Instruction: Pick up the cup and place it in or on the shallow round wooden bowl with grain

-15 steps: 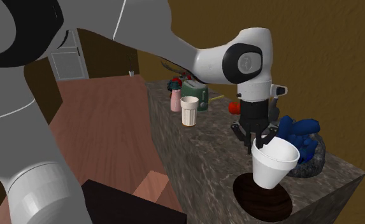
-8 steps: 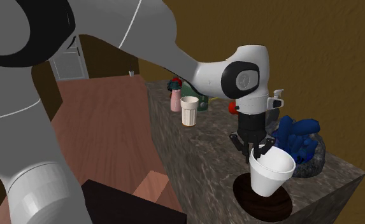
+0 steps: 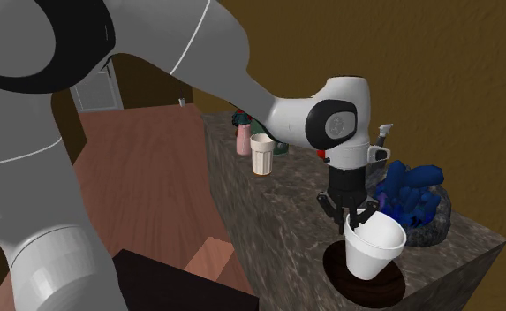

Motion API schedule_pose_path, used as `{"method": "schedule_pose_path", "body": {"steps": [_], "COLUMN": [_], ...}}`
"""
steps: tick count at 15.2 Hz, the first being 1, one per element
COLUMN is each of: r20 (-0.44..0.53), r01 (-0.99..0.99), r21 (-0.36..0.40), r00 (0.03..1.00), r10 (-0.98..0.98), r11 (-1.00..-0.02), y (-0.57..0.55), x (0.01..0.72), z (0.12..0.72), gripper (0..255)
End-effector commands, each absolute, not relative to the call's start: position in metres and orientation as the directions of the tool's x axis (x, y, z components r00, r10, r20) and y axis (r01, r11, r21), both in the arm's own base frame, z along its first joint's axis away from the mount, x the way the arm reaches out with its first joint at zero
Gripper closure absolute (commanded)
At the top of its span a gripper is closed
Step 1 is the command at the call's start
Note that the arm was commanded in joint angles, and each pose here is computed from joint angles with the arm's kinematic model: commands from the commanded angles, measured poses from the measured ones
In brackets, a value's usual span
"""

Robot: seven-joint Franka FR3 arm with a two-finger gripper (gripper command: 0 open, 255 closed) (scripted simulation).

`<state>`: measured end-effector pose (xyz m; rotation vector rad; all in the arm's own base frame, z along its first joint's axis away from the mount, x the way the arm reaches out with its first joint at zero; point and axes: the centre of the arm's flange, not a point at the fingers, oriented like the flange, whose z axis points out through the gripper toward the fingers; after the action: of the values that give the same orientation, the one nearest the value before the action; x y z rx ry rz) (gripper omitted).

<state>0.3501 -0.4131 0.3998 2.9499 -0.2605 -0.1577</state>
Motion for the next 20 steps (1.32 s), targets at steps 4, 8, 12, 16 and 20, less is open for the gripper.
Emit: {"method": "schedule_pose_path", "body": {"steps": [4, 8, 12, 16, 20], "r20": [-0.089, -0.089, -0.089, -0.089, -0.089], "r01": [-0.164, -0.164, -0.164, -0.164, -0.164], "r21": [0.184, 0.184, 0.184, 0.184, 0.184], "r00": [0.979, 0.979, 0.979, 0.979, 0.979], "r10": [-0.183, -0.183, -0.183, -0.183, -0.183], "r11": [-0.969, -0.969, -0.969, -0.969, -0.969], "y": [-0.413, -0.413, -0.409, -0.405, -0.405], "x": [0.35, 0.35, 0.353, 0.356, 0.356], "z": [0.4, 0.4, 0.426, 0.449, 0.449], "gripper": [255, 0, 0, 0, 0]}}
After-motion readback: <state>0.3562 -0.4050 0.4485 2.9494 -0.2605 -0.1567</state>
